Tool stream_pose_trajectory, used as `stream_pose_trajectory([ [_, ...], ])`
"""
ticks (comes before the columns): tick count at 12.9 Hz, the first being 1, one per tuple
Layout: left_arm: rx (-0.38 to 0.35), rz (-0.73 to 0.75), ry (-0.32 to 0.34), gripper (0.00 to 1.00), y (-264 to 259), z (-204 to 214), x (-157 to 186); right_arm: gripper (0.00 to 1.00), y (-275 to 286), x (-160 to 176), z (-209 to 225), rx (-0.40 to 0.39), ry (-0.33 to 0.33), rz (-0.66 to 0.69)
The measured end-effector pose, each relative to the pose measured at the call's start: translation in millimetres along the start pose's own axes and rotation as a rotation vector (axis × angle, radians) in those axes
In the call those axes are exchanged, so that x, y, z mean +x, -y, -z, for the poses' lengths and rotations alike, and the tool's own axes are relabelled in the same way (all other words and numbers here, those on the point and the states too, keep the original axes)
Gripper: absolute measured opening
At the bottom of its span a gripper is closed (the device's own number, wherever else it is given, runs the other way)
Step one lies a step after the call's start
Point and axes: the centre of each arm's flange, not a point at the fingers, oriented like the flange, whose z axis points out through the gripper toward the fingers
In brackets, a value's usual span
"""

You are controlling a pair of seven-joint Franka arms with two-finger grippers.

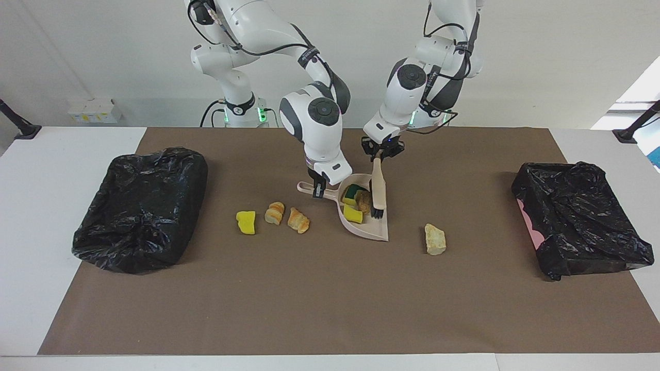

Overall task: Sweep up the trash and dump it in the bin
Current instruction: 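Sweep the sponges and crusts into the dustpan with the left gripper's brush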

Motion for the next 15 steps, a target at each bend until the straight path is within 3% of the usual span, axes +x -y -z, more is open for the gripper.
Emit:
stream_pose_trajectory([
  [4, -0.006, 0.03, 0.027, 0.26, 55.9, 54.6, 39.4, 0.31, -1.9, -0.5, 2.5, -0.004, -0.003, -0.002],
  [11, 0.138, -0.131, 0.038, 0.26, 218.7, 43.3, 127.9, 0.31, -2.2, 0.5, 5.3, -0.017, 0.009, 0.009],
  [15, 0.154, -0.255, 0.057, 0.26, 257.0, 15.4, 150.7, 0.31, -1.7, 0.9, 5.5, -0.017, 0.01, 0.01],
])
